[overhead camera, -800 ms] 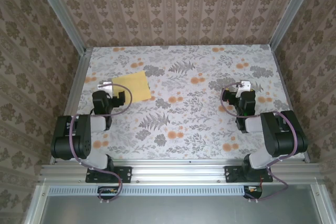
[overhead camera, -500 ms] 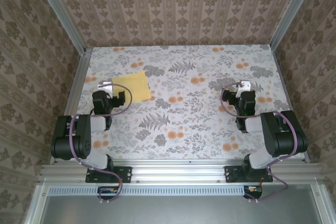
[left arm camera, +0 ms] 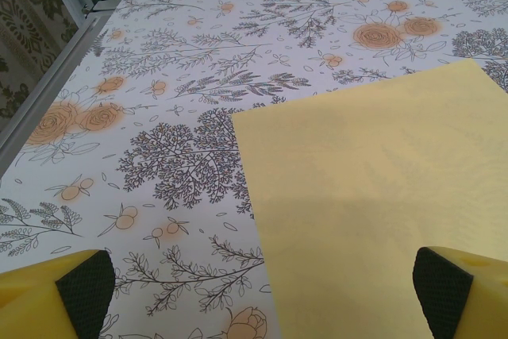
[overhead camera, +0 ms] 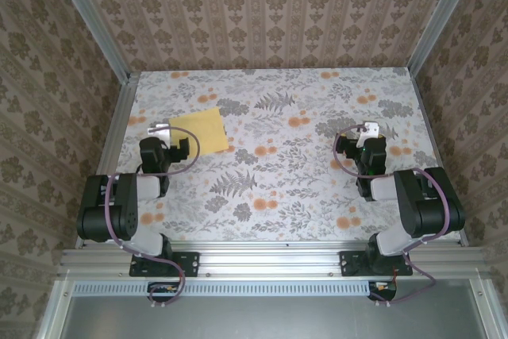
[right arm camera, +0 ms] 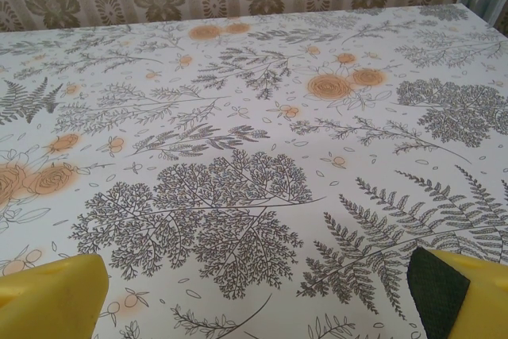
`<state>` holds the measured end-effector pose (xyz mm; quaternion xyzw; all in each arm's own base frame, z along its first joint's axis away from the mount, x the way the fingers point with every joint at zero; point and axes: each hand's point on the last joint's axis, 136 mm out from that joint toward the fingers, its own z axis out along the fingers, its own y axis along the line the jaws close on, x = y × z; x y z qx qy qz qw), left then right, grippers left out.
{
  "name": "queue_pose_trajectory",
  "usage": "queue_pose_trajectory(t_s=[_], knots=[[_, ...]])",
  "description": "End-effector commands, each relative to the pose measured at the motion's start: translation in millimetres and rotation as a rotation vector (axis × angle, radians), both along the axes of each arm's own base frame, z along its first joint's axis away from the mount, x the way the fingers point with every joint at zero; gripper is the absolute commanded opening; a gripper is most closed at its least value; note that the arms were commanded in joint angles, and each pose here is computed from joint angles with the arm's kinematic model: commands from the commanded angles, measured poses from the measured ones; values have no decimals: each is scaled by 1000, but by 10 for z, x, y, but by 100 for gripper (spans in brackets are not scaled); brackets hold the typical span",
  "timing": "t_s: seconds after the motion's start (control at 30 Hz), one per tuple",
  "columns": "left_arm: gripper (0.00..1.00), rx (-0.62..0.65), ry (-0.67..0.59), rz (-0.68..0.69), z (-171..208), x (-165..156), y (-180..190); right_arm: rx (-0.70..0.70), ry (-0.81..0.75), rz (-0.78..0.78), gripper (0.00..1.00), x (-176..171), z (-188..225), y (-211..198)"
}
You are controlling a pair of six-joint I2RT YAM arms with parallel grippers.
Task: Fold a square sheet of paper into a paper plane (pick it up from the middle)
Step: Move the square sheet of paper to the center of the table.
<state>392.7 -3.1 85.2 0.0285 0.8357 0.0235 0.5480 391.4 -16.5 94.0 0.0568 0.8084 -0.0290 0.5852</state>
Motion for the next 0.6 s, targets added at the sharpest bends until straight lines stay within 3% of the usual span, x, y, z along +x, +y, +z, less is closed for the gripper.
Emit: queue_pose_trajectory(t_s=[0.0,0.37,0.57], knots=[[100,20,-22,-6,75,57,2,-1,-24,3,100,52,83,3],[100,-26,26,137,764,-115,199,13,-92,-114,100,-189,817,-138],[100,-195,165,135,869,-196,27,222,71,-187,100,-208,1012,-102]])
